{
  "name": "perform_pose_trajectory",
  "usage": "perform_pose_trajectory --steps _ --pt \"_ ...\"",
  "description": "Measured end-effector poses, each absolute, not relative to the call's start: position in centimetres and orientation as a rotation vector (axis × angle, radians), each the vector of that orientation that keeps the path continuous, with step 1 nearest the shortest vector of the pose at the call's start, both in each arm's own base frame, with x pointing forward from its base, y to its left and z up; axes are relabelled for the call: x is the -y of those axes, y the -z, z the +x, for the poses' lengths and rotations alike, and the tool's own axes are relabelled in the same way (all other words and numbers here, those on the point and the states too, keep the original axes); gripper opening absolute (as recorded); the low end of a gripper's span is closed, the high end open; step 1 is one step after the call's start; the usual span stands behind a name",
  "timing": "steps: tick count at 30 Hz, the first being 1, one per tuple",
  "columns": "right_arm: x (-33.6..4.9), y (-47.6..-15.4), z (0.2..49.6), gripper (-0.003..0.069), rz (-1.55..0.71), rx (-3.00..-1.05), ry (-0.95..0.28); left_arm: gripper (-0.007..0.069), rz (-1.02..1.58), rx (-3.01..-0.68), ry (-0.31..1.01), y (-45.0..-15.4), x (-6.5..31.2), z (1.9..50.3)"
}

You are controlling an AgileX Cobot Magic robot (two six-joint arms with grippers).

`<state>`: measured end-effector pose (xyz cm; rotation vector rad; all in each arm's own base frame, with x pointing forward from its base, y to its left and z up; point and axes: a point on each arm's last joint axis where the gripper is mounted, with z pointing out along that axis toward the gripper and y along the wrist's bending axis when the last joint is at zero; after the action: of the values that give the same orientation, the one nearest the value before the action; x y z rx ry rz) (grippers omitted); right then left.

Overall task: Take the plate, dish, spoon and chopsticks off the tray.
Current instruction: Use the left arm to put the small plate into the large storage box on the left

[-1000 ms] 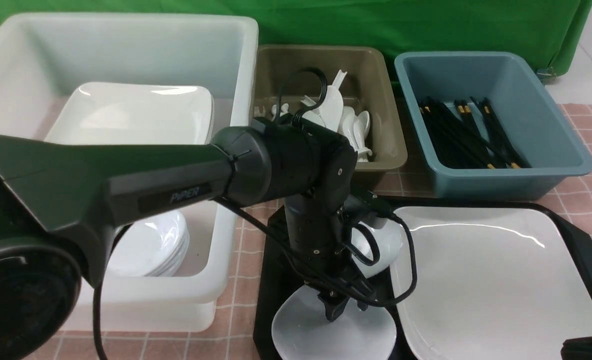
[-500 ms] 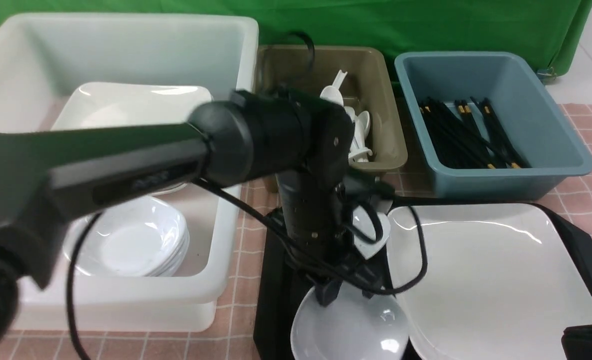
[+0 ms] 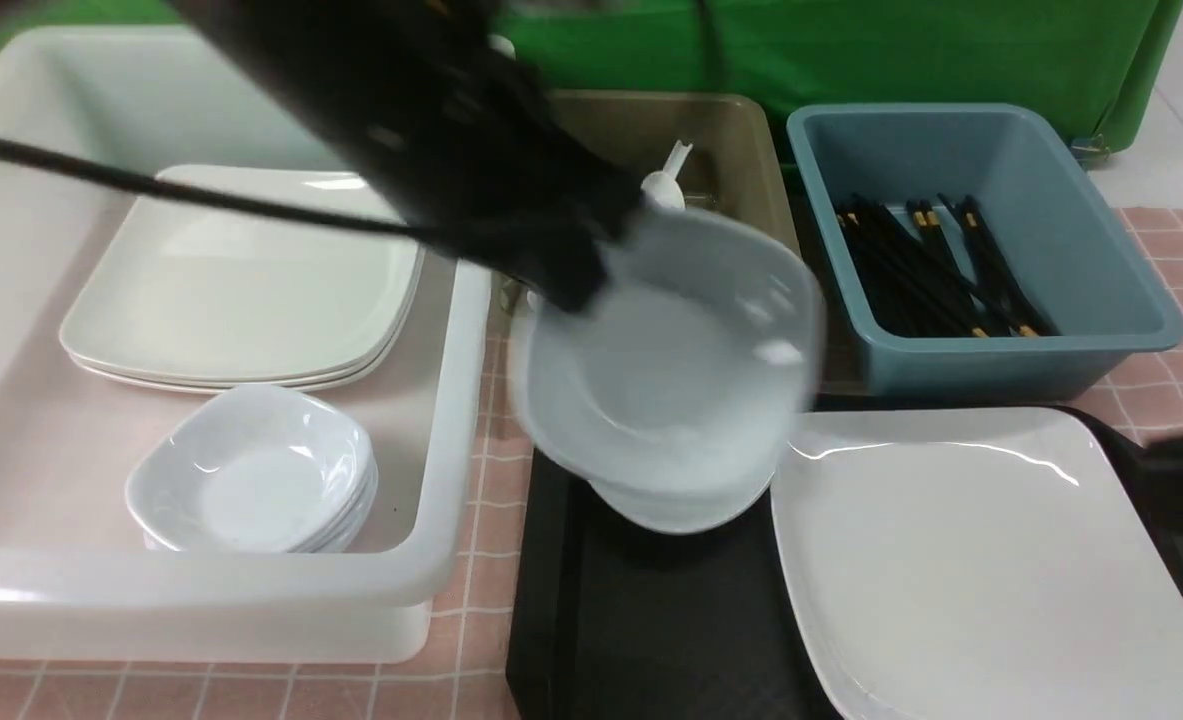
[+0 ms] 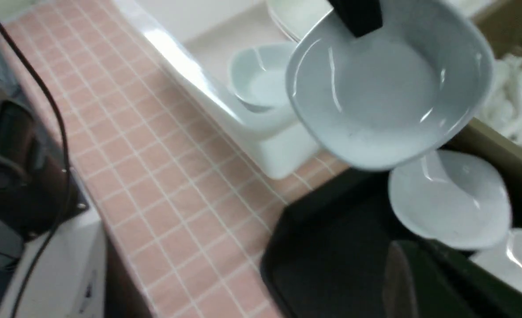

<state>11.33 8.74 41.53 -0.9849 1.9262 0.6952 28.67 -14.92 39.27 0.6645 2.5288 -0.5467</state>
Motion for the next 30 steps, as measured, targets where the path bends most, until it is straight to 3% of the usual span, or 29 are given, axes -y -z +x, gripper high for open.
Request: perform_pose_trajectory --steps 2,5,9,11,17,21,26,27,30 --pt "-9.5 -42.2 12.5 0.0030 -1.010 -1.911 -0.757 0.0009 0.605 -2.509 0.514 -40.0 12.5 28.7" --pt "-11.8 -42.8 15.8 0.0030 -1.096 -1.922 -0.844 0.0009 0.429 -2.533 0.399 -39.4 5.5 28.9" --pt "-14.7 -42.4 17.5 0.0030 -1.216 -1.935 -0.877 0.0009 0.358 -2.619 0.352 -36.5 1.2 28.7" --pt "-17.4 -42.1 18.5 0.0030 -1.283 -1.951 -0.879 0.0009 0.326 -2.661 0.332 -33.2 -1.3 28.8" --pt "-22.3 -42.1 19.5 0.0030 -1.390 -1.934 -0.858 0.0009 0.192 -2.662 0.276 -28.1 -3.4 30.2" --pt "-23.8 -42.4 19.6 0.0030 -1.400 -1.924 -0.877 0.0034 0.169 -2.727 0.305 -25.6 -3.6 31.2" --pt "-23.7 -42.5 19.9 0.0030 -1.380 -1.950 -0.836 0.0163 0.119 -2.761 0.315 -24.6 -3.8 31.6" --pt "-23.3 -42.2 20.2 0.0030 -1.372 -1.987 -0.766 0.0251 0.098 -2.774 0.296 -24.7 -3.9 31.5" --pt "-22.3 -41.9 20.7 0.0030 -1.341 -2.066 -0.606 0.0377 0.041 -2.787 0.261 -26.1 -4.1 31.2"
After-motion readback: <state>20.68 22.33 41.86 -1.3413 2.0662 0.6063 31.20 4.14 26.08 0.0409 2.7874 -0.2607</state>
